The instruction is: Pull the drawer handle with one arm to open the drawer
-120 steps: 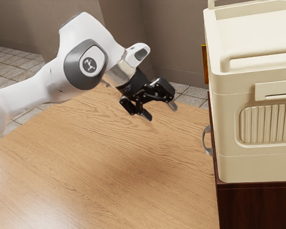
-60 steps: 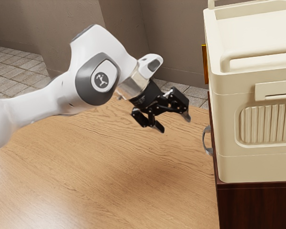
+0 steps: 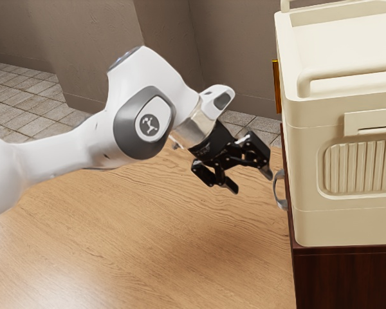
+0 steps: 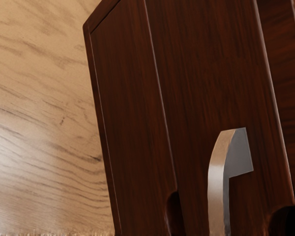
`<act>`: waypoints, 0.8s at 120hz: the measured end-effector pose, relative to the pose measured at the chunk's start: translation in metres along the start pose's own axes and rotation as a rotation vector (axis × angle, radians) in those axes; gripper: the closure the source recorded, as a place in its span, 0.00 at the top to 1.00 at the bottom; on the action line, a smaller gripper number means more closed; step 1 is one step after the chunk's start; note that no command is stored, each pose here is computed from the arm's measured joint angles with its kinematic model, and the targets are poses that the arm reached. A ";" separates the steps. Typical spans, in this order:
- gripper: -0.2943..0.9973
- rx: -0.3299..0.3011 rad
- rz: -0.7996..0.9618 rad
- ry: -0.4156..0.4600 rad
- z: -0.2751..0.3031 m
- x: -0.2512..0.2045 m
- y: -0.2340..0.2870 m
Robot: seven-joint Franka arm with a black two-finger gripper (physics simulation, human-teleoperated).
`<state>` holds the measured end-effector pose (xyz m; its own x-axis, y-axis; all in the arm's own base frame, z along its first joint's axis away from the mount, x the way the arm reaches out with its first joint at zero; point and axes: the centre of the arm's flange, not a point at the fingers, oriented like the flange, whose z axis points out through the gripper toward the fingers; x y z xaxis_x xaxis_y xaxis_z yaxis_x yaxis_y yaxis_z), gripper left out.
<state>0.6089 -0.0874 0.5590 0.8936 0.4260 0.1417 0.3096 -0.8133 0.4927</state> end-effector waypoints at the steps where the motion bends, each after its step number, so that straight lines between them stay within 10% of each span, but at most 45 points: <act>1: 0.70 0.000 0.000 -0.001 0.000 -0.001 0.000; 96: 0.65 -0.006 -0.013 -0.035 0.019 -0.016 0.008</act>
<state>0.6029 -0.1086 0.5446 0.9003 0.4224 0.1052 0.3196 -0.8054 0.4991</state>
